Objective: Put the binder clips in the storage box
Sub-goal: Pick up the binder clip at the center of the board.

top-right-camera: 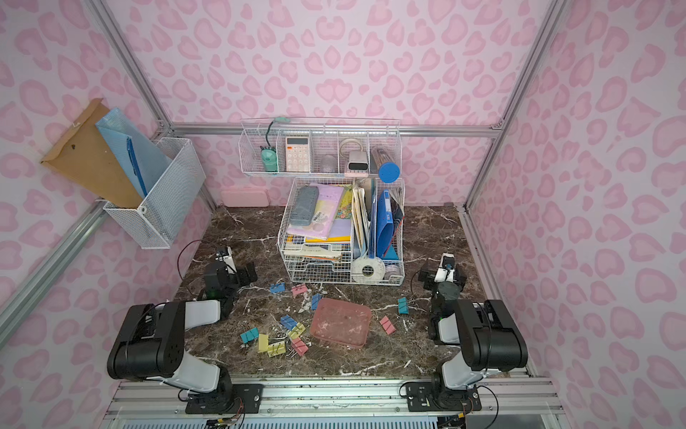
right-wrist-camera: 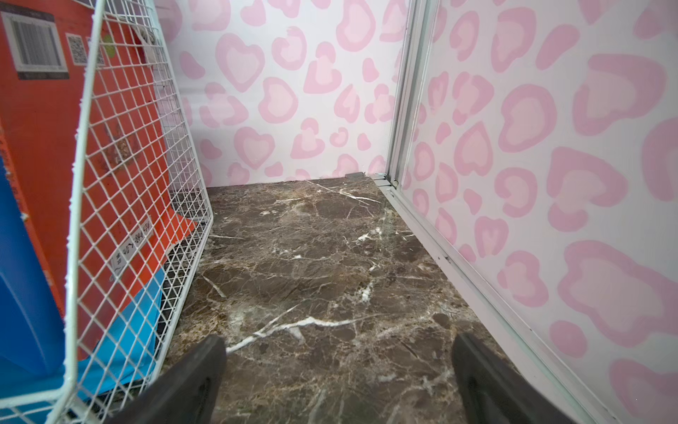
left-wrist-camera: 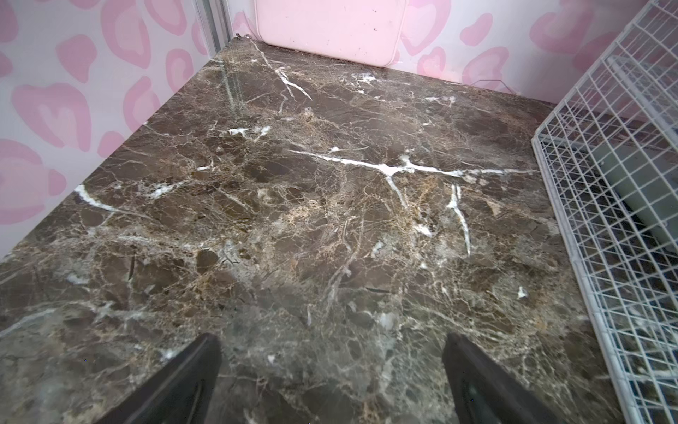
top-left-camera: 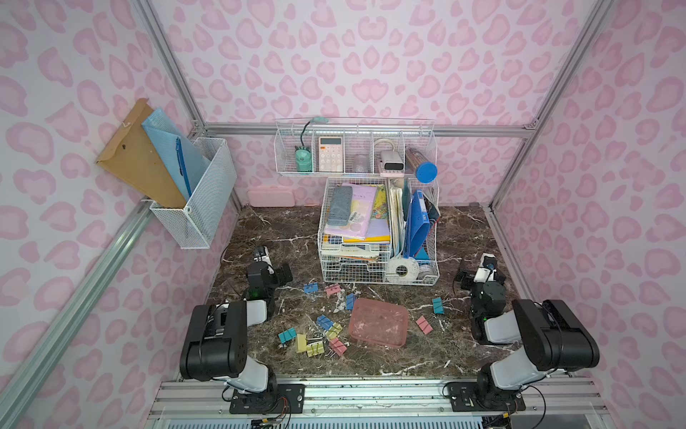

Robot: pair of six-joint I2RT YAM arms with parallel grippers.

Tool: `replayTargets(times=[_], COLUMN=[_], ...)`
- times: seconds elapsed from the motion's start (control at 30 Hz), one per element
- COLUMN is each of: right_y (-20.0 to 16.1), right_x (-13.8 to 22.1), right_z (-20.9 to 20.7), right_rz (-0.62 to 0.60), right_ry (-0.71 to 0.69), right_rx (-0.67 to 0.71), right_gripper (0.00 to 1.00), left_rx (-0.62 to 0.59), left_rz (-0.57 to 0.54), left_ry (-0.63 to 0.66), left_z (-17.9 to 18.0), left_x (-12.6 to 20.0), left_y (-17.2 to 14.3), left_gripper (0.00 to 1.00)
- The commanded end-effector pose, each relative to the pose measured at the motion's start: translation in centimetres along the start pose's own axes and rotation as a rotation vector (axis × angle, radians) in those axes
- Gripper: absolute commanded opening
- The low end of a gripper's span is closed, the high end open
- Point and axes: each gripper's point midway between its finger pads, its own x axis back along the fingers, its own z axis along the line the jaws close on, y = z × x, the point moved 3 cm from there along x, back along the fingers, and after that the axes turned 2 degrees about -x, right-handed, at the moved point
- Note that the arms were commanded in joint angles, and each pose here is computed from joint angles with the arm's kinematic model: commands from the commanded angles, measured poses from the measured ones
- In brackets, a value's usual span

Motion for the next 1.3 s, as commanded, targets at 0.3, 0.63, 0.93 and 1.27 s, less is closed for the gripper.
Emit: replayTargets(times=[0.3,0.63,0.93,1.27], right_y=[0.7,5.5,14.9,6.6], right_x=[0.1,1.6,5.0,10.1], right_z=[-0.1,-1.0,1.6,8.2], right_rz=[-0.033,-0.082,0.139,0.696], right_ry=[-0.010,-0.118,0.152,0.440], right_rx=[-0.001,-0.046,-0.406,-0.477], right_gripper=[0.99,0.95,0.92,0.82], left_rx=[0.000,0.003,0.003,0.083], left_rz=[-0.017,-0.017,-0.017,-0.034], left_ry=[-0.002,-0.002,0.000,0.073], left_z=[0.0,-0.1,0.0,-0.2], left_x=[0.0,-0.1,0.0,6.8], left_y=[0.5,0.5,0.5,6.8], left_gripper=[1.00,1.00,1.00,1.00])
